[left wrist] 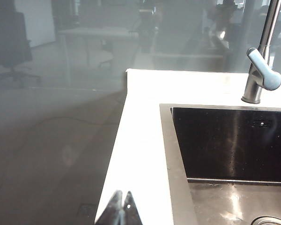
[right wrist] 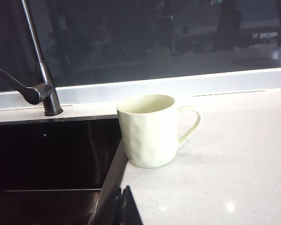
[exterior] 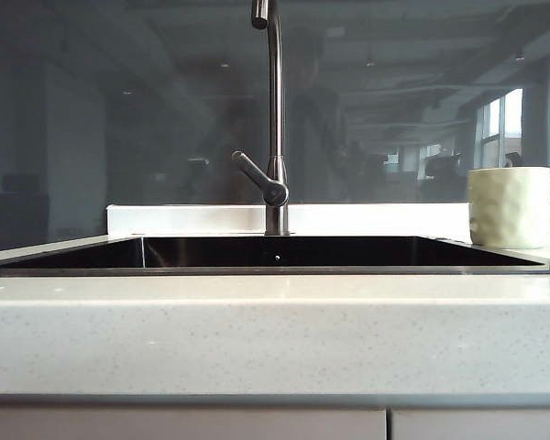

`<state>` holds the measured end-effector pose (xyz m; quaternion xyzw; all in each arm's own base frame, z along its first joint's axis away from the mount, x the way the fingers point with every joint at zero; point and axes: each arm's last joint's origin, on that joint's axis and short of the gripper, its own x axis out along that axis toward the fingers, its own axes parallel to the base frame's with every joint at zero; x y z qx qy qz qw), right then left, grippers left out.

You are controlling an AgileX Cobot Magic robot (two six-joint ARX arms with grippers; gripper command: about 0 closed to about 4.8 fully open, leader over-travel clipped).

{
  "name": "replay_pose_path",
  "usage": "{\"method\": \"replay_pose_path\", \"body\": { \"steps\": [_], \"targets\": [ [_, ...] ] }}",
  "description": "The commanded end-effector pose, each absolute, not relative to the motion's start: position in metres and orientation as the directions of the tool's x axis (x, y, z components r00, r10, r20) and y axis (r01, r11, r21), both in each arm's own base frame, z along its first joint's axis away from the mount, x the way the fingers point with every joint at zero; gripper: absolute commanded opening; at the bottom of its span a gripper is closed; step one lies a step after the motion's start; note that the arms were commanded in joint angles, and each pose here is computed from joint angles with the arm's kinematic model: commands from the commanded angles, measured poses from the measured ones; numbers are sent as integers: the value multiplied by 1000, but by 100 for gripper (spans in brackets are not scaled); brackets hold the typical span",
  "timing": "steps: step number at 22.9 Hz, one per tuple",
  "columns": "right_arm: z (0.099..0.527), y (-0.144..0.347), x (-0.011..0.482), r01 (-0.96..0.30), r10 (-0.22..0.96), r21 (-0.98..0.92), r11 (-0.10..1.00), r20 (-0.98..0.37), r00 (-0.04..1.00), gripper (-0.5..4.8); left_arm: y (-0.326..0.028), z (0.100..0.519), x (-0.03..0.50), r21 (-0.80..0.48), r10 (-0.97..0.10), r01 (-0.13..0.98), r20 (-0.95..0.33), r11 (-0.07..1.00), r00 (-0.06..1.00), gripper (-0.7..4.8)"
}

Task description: Pick up the mug next to the sink, go to the faucet to get some water, pour the water into the sink, and finally put the mug back to its place.

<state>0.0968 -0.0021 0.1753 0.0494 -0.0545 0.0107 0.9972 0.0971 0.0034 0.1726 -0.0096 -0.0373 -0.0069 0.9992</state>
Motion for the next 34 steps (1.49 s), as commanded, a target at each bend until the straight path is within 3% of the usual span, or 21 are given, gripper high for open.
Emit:
{"method": "replay_pose_path", "body": {
  "steps": [1, 11, 15, 19, 26, 28, 32, 34],
  "targets": [
    [176, -2, 97, -28, 17, 93, 995, 125, 992, -8, 3, 175, 97, -20, -12, 14, 90, 1000, 996, -4],
    [178, -2, 96, -34, 17, 108, 994, 150, 989, -8, 3, 176, 97, -20, -12, 15, 100, 1000, 995, -4],
    [191, -3, 94, -30, -32, 237, 971, 252, 967, -8, 3, 188, 95, -111, -13, 39, 229, 993, 973, -5],
    [218, -7, 89, 73, -145, 243, 967, 290, 946, -8, 3, 205, 91, -124, -15, 57, 315, 991, 949, -5],
    [228, -13, 141, 135, -136, 20, 991, 123, 983, 0, 2, 217, 118, -121, -105, 147, 295, 982, 950, -5],
    [218, -26, 171, 63, -63, -2, 998, 46, 997, 7, 2, 214, 136, -130, -148, 190, 282, 973, 948, -5],
    [203, -55, 226, 74, -73, 8, 997, -25, 997, 217, 1, 215, 175, -146, -248, 283, 218, 948, 944, -5],
    [194, -63, 258, 30, -30, 12, 999, -58, 998, 223, 0, 220, 202, -138, -317, 347, 200, 928, 927, -5]
  ]
}}
